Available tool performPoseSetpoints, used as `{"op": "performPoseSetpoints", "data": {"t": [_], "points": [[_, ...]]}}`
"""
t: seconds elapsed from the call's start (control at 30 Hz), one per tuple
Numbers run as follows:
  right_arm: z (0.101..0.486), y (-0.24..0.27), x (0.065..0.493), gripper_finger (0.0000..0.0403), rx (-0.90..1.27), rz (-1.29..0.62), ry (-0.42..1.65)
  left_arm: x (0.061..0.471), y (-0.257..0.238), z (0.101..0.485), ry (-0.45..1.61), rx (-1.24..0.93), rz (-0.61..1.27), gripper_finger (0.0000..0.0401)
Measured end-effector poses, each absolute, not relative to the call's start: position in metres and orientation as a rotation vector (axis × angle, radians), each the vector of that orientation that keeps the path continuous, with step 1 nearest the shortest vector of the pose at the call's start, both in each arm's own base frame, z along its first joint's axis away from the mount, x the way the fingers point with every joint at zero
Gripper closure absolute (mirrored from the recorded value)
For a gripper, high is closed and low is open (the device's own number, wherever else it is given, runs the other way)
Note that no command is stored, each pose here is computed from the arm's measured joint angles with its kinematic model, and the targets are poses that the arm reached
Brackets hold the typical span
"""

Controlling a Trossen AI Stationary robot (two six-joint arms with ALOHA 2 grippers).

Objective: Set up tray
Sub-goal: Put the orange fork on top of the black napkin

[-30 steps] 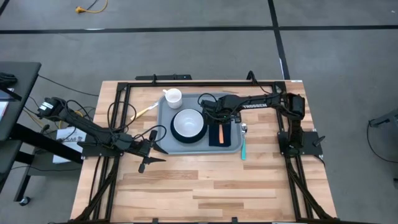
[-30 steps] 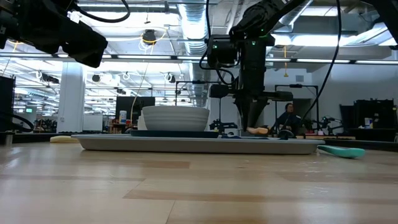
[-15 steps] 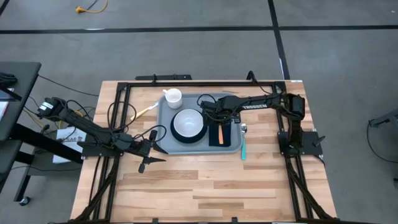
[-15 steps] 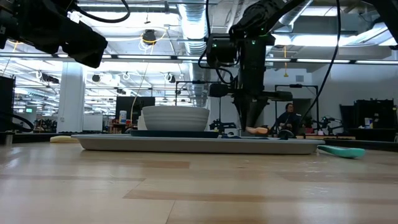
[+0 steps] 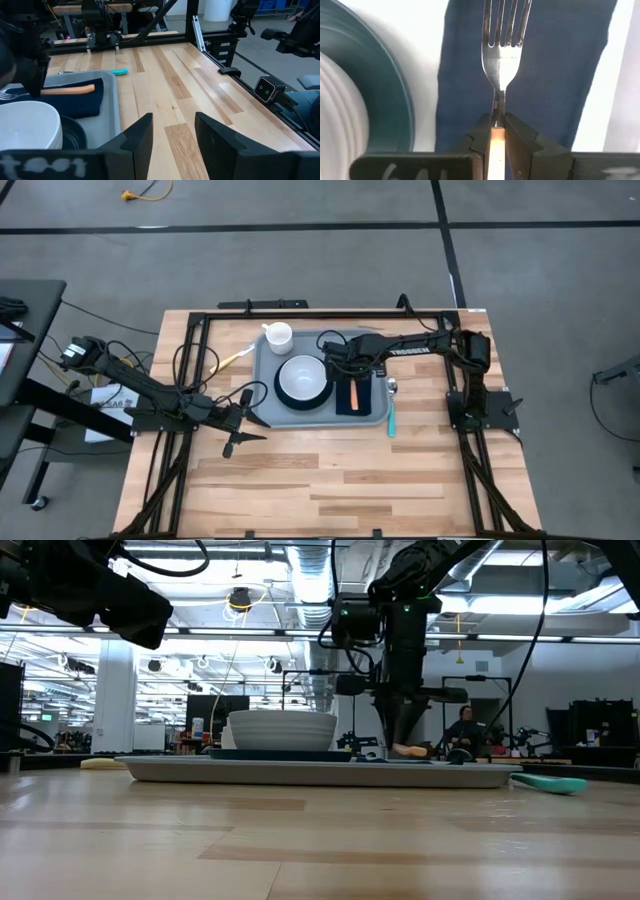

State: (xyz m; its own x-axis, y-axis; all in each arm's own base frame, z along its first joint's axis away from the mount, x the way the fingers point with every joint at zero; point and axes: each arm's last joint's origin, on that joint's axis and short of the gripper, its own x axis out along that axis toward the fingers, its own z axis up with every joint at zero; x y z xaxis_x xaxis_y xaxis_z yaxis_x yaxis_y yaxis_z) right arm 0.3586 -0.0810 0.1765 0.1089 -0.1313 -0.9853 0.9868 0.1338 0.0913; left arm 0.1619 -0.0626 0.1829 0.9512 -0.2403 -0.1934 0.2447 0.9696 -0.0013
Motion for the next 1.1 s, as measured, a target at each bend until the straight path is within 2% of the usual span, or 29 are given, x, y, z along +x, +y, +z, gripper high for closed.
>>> {"op": "performPoseSetpoints", "data": {"t": [0.3,0.73,1.1], "points": [[0.177,-0.078,0.362,0.0365,1.063,-1.083,1.078,0.162,-0.063,0.182,0.202,0.019,-0.246,0.0266],[0.177,-0.078,0.362,0.0365,1.064,-1.078,1.073,0.157,-0.061,0.166,0.373,0.078,-0.243,0.0266],[0.177,-0.078,0.362,0.0365,1.066,-1.078,1.071,0.158,-0.061,0.185,0.187,0.092,-0.252,0.0266]]}}
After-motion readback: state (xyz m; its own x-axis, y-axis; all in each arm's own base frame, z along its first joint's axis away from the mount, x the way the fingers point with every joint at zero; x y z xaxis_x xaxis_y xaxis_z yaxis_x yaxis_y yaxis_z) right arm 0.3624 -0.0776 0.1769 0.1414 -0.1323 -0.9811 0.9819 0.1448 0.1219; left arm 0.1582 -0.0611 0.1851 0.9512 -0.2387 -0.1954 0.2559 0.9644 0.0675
